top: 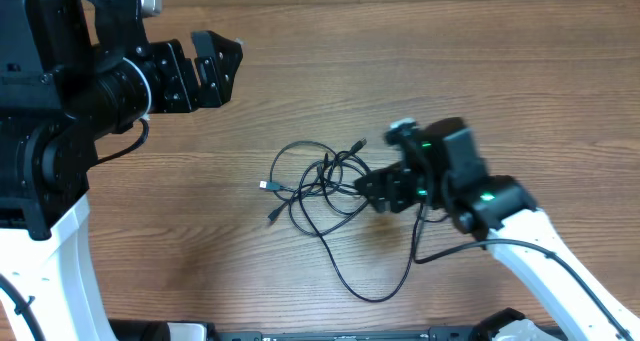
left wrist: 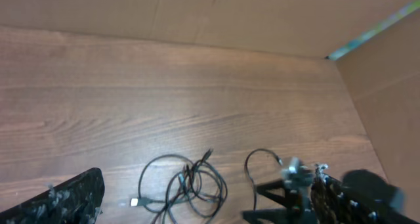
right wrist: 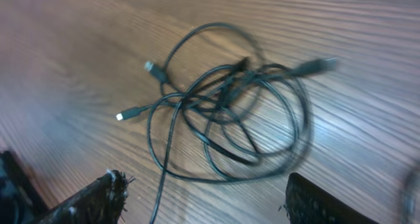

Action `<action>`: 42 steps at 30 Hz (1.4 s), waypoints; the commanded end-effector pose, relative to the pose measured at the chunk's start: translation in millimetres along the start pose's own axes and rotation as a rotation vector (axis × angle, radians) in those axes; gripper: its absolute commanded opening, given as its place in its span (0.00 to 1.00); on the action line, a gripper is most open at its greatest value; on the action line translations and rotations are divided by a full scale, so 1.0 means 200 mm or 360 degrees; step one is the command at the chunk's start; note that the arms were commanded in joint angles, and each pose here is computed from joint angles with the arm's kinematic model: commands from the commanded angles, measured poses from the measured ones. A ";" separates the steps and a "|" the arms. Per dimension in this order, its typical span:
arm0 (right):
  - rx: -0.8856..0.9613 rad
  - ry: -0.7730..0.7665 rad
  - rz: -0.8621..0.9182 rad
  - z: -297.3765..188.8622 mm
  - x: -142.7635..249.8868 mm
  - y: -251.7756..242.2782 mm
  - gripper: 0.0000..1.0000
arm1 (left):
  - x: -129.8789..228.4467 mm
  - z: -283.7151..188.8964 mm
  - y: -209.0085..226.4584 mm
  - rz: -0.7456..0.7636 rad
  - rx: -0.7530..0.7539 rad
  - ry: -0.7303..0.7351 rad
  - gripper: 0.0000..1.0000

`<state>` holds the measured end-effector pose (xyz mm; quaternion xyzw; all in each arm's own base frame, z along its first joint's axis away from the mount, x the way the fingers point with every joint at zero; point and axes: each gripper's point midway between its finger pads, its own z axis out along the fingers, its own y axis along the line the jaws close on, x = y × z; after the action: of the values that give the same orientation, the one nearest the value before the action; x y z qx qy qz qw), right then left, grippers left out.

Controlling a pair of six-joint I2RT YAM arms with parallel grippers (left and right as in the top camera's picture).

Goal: Untangle cables

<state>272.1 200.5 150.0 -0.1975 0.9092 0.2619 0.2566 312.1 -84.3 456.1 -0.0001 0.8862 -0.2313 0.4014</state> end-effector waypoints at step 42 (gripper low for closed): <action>0.0211 -0.1241 -0.0436 -1.50 -1.31 0.73 0.04 | 0.14 -0.02 -0.04 0.0342 0.0103 0.0169 1.00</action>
<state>298.2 200.5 570.5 -0.1902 0.7260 0.2145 0.6251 295.9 -82.7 437.3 0.0620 0.9051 -0.1971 0.3715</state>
